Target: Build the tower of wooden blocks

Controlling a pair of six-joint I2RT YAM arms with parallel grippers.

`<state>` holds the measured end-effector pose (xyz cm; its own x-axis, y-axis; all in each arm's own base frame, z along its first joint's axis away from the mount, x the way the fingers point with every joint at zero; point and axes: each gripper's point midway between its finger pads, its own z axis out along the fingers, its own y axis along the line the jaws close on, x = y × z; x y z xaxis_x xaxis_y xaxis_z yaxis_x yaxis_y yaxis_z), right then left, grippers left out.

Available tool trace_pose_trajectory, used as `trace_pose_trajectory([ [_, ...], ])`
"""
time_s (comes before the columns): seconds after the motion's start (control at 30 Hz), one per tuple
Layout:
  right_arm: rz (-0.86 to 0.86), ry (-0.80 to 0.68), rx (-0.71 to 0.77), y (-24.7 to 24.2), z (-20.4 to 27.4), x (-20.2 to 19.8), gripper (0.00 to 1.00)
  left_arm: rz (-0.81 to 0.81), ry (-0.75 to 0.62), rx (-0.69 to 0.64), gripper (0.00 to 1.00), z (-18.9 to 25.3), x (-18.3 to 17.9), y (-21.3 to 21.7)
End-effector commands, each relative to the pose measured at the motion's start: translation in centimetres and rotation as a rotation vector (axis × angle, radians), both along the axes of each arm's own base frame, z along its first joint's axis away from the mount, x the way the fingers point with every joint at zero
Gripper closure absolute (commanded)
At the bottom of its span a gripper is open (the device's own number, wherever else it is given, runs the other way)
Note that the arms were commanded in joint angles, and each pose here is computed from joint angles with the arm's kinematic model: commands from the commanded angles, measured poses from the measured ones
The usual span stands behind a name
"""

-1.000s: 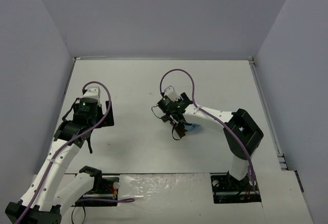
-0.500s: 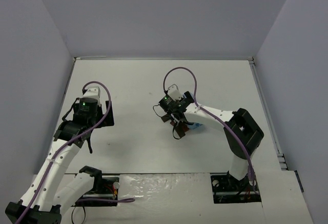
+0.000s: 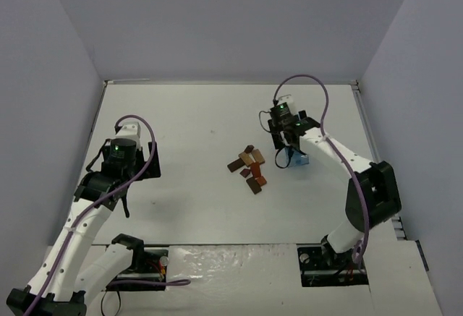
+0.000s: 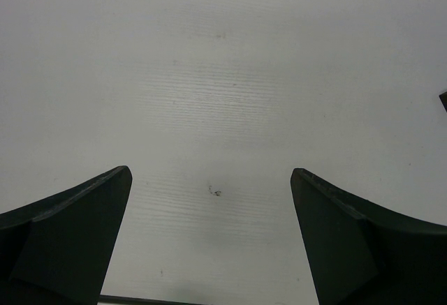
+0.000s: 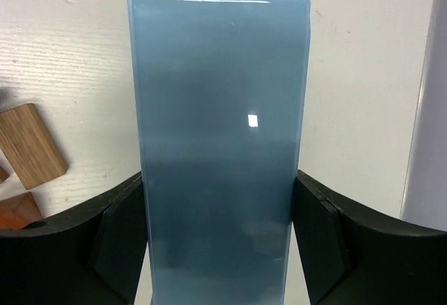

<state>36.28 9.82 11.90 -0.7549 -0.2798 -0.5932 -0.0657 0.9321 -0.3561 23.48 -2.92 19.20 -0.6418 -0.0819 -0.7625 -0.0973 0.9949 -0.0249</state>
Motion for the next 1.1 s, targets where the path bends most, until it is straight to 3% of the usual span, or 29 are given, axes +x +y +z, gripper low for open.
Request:
trace_pose_trajectory([
  [0.0,0.161,-0.004,0.343,1.0,3.8,2.2,1.00,-0.002,-0.067,-0.031,0.03,1.3,0.7,-0.4],
  [0.17,0.241,0.074,0.595,1.4,2.9,3.0,1.00,-0.013,-0.079,-0.034,0.03,1.5,0.4,-0.5],
  [0.5,0.382,0.216,0.811,3.9,-0.3,4.3,1.00,-0.031,-0.084,-0.057,0.03,1.4,0.1,-0.9],
  [0.7,0.342,0.059,0.461,5.0,2.7,4.5,1.00,-0.018,-0.094,-0.053,0.03,1.4,-0.1,-0.6],
  [0.9,0.265,-0.091,0.066,8.2,4.1,1.4,1.00,-0.009,-0.086,-0.042,0.03,1.0,0.0,-0.4],
  [0.97,0.258,-0.120,0.003,9.9,3.8,-0.1,1.00,-0.009,-0.085,-0.039,0.03,1.0,0.1,-0.4],
  [1.07,0.170,-0.167,-0.115,8.5,3.2,-1.0,1.00,-0.005,-0.084,-0.036,0.03,1.0,0.2,-0.4],
])
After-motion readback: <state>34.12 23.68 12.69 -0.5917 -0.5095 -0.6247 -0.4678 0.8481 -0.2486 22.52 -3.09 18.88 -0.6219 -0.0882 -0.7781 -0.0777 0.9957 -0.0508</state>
